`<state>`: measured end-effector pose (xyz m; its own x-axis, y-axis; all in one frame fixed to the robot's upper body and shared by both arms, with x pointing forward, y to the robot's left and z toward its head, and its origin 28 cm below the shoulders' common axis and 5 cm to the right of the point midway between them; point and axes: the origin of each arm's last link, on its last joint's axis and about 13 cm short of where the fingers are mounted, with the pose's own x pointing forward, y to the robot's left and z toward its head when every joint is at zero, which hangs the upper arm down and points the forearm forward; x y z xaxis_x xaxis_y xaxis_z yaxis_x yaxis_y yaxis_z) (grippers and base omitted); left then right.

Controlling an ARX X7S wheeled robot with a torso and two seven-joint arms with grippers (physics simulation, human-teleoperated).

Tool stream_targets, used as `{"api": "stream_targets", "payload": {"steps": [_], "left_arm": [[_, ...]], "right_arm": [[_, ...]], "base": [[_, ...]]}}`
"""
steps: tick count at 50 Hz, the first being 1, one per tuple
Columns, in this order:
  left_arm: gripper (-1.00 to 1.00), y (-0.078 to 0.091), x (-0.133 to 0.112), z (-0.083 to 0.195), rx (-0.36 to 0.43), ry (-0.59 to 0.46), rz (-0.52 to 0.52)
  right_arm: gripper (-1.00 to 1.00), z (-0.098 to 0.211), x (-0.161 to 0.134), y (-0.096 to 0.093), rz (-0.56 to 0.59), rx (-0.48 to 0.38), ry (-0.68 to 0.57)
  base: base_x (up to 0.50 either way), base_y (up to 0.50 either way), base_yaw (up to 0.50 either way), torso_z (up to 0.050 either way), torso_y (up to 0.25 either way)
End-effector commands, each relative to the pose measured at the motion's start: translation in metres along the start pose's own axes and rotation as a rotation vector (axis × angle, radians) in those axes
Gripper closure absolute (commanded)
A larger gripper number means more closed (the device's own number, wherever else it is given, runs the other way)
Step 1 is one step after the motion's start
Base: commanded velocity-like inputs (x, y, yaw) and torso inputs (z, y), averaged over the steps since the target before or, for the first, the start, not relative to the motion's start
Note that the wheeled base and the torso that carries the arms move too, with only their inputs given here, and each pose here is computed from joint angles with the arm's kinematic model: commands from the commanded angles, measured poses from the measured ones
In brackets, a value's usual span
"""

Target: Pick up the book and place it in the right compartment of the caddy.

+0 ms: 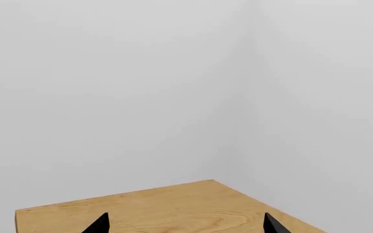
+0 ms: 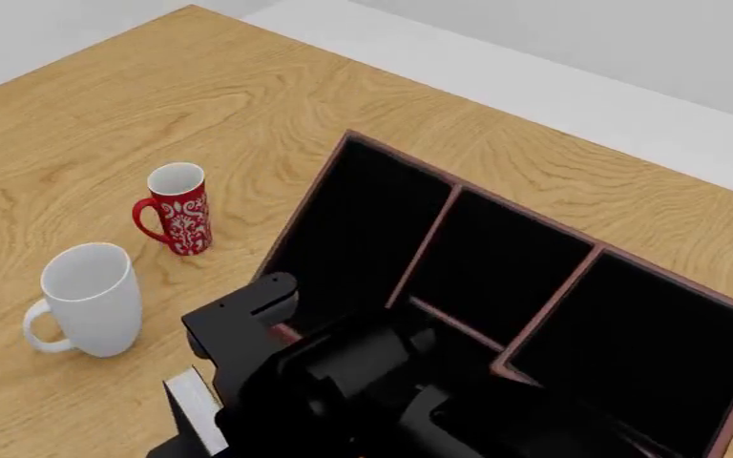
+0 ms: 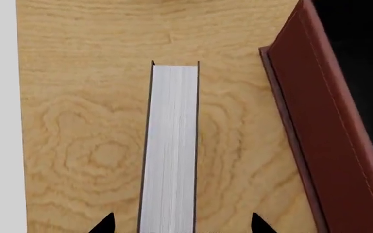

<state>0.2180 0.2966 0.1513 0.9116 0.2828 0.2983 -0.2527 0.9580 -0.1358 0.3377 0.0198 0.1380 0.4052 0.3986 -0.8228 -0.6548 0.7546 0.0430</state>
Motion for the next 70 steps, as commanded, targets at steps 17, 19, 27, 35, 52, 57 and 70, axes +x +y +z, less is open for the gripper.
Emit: {"api": "stream_targets", "payload": {"steps": [17,19,27,35,52,57,70], "left_arm": [[-1.0,0.0,0.0,0.001,0.001,-0.004,-0.003],[-1.0,0.0,0.0,0.001,0.001,-0.004,-0.005],[-1.0,0.0,0.0,0.0,0.0,-0.004,-0.005],[-1.0,0.0,0.0,0.0,0.001,-0.002,-0.005],[-1.0,0.001,0.0,0.001,-0.001,-0.004,-0.001],[-1.0,0.001,0.0,0.002,-0.002,-0.007,0.003],[-1.0,0.003,-0.002,0.004,-0.007,-0.012,0.007]], "right_arm": [[-1.0,-0.019,0.016,0.0,0.028,0.006,0.036],[-1.0,-0.021,0.017,-0.001,0.03,0.008,0.037],[-1.0,-0.026,0.021,0.0,0.039,0.01,0.049],[1.0,-0.022,0.018,-0.001,-0.003,-0.014,0.036],[1.0,0.001,0.006,-0.001,-0.118,-0.054,-0.085],[1.0,0.005,0.003,0.005,-0.114,-0.079,-0.106],[1.0,0.027,-0.016,0.015,-0.11,-0.123,-0.184]], "base": [[0.0,0.0,0.0,0.0,0.0],[0.0,0.0,0.0,0.0,0.0],[0.0,0.0,0.0,0.0,0.0],[0.0,0.0,0.0,0.0,0.0],[0.0,0.0,0.0,0.0,0.0],[0.0,0.0,0.0,0.0,0.0],[0.0,0.0,0.0,0.0,0.0]]}}
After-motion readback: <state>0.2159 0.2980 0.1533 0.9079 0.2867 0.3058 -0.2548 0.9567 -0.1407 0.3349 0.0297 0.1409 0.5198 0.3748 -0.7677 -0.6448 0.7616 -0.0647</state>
